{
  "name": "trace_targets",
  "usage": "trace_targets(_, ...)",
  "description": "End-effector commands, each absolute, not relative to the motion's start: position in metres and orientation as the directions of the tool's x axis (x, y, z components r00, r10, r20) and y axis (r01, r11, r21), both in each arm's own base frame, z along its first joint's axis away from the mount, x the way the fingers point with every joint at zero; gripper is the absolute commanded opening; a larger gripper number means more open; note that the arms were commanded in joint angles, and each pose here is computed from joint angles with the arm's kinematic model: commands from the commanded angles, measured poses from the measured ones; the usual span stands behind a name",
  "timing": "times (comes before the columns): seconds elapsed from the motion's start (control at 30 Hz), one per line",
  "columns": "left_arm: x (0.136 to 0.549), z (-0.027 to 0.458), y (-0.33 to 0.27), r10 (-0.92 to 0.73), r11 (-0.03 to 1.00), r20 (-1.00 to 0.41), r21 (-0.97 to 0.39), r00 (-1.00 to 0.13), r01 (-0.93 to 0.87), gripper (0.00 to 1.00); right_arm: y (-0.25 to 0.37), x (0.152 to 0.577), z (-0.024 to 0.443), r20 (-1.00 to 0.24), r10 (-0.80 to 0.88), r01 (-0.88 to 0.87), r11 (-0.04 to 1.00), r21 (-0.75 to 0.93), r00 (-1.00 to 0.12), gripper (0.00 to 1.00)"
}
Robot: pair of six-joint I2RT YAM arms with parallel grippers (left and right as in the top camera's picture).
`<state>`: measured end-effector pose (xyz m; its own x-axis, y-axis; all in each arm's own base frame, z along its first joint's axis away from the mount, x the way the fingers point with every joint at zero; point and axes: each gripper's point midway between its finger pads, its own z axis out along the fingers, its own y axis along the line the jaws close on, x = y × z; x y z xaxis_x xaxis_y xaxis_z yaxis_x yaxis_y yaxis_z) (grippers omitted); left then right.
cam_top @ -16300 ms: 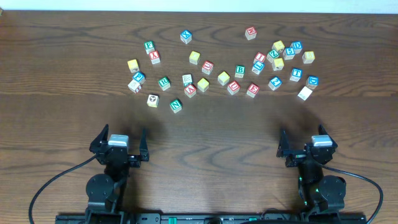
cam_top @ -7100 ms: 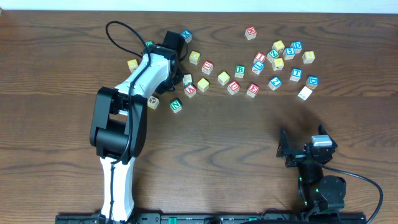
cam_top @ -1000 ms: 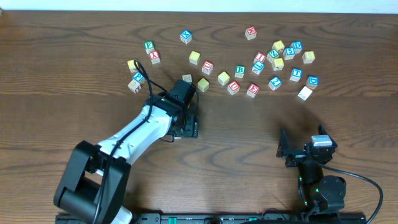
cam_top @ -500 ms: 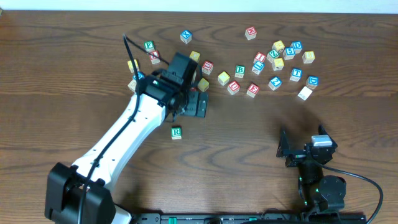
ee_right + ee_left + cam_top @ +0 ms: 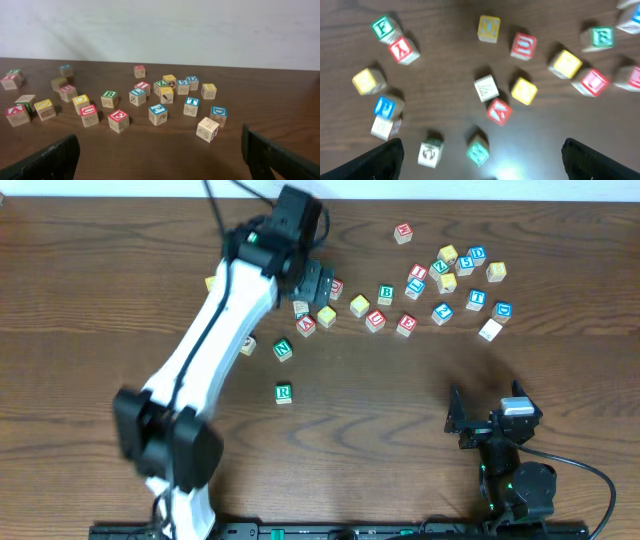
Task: Spell out ROBOT
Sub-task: 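Move the left gripper over the yellow-lettered O block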
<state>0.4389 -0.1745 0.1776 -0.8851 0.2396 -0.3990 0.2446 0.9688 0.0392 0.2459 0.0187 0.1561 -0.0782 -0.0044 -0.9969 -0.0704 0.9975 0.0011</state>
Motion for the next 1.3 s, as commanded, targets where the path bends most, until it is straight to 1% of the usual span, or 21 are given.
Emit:
trace_targets(0.0, 0.461, 0.164, -0.180, 0.293, 0.955, -0.382, 0.079, -0.877, 0.285, 0.99, 0.018, 0.246, 0.155, -0.997, -0.015, -0.071, 0.997, -0.009, -0.080, 0.99)
trace_targets(0.2, 0.475, 0.120, -0.187, 0.318, 0.948, -0.331, 0.091, -0.888, 0.306, 0.99, 0.018, 0.246, 0.155, -0.997, -0.015, -0.071, 0.997, -0.009, -0.081, 0.99)
trace_targets(0.3, 0.484, 0.110, -0.191, 0.316, 0.948, -0.346, 0.089, -0.883, 0.304, 0.99, 0.018, 0.246, 0.155, -0.997, -0.015, -0.071, 0.997, -0.009, -0.081, 0.99)
trace_targets(0.57, 0.493, 0.112, -0.197, 0.278, 0.959, -0.389, 0.063, -0.878, 0.276, 0.99, 0.018, 0.246, 0.155, -0.997, -0.015, -0.071, 0.997, -0.009, -0.080, 0.99)
trace_targets(0.7, 0.498, 0.116, -0.218, 0.363, 0.912, -0.429, -0.022, -0.828, 0.411, 0.99, 0.018, 0.246, 0.155, -0.997, -0.015, -0.071, 0.997, -0.009, -0.080, 0.99)
trace_targets(0.87, 0.515, 0.121, -0.206, 0.322, 0.922, -0.474, -0.042, -0.820, 0.386, 0.98, 0.018, 0.246, 0.155, -0.997, -0.015, -0.071, 0.997, -0.009, -0.080, 0.99)
trace_targets(1.03, 0.525, 0.123, -0.191, 0.289, 0.931, -0.488, -0.056, -0.823, 0.360, 0.98, 0.018, 0.246, 0.155, -0.997, -0.015, -0.071, 0.997, -0.009, -0.081, 0.99)
trace_targets(1.13, 0.528, 0.116, -0.187, 0.282, 0.935, -0.482, -0.057, -0.829, 0.351, 0.98, 0.018, 0.246, 0.155, -0.997, -0.015, -0.071, 0.997, -0.009, -0.080, 0.99)
trace_targets(1.27, 0.527, 0.092, -0.195, 0.293, 0.928, -0.449, -0.079, -0.844, 0.364, 0.98, 0.018, 0.246, 0.155, -0.997, -0.015, -0.071, 0.997, -0.009, -0.080, 0.99)
